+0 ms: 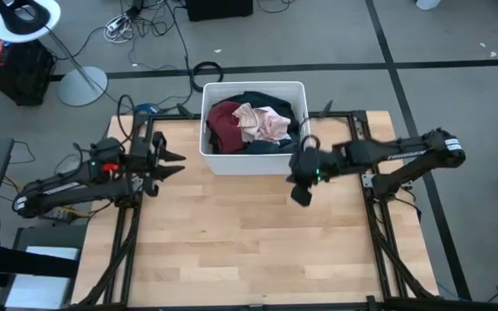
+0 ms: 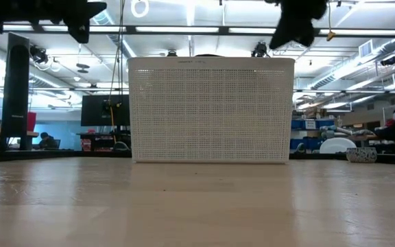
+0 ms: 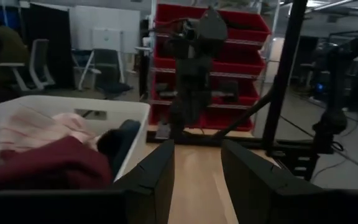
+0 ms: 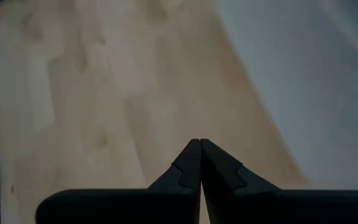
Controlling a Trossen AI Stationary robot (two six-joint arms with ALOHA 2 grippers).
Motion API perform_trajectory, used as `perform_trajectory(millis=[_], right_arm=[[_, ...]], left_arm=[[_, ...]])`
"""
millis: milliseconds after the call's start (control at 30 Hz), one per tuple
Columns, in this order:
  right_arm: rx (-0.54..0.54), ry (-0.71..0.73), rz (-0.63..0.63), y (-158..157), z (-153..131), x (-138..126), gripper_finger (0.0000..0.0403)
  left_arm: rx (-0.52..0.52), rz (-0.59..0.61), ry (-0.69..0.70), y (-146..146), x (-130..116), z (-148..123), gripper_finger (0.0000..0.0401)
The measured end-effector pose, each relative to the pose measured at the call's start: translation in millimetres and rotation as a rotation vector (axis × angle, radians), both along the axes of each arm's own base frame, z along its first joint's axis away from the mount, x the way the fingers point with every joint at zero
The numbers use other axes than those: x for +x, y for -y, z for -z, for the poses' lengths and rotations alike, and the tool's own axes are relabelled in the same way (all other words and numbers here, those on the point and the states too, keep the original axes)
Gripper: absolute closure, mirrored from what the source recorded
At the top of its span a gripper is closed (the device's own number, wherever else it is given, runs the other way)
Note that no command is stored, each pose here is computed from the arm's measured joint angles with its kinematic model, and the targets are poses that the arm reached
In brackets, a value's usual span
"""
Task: Sort clothes
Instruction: Return to Home Position
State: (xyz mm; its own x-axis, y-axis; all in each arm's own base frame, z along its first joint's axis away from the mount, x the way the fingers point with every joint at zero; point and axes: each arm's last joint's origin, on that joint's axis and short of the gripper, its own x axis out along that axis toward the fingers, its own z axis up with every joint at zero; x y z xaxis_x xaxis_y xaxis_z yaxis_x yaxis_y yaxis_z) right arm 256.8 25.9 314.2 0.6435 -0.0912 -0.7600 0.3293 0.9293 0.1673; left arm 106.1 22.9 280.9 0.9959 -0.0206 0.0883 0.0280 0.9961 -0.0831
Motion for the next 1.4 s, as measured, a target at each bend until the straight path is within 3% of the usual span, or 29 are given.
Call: perform_trajectory(millis=[100, 300, 433, 667, 867, 1100, 1400], right_arm=[[0.023, 0.027, -0.024, -11.2, 25.6, 0.9, 0.0395], [0.061, 0.266, -0.079, -20.5, 70.1, -1.1, 0.0396], [0.084, 0.36, -0.129, -20.4, 93.3, -14.4, 0.0394], [0.122, 0.507, -0.123, -14.3, 124.8, -43.8, 0.0396], [0.153, 0.655, -0.12, -8.9, 140.2, -70.7, 0.0394], [0.217, 0.7, -0.071, -1.1, 160.6, -98.3, 0.0396], [0.188, 0.795, -0.074, 3.7, 160.6, -110.5, 0.0395]], left_arm=[[-0.006, 0.019, -0.004, 2.8, 4.3, 12.4, 0.0264], [-0.019, 0.016, -0.031, 6.8, 10.5, 38.9, 0.0264], [0.011, 0.02, 0.011, 8.5, 11.7, 53.8, 0.0264], [-0.055, 0.006, 0.072, 10.5, 7.5, 87.0, 0.0264], [-0.047, -0.039, 0.09, 10.0, 4.0, 95.1, 0.0264], [-0.042, -0.09, 0.069, 9.2, 0.3, 97.7, 0.0264], [-0.049, -0.209, 0.074, 7.4, -11.3, 100.1, 0.0264]])
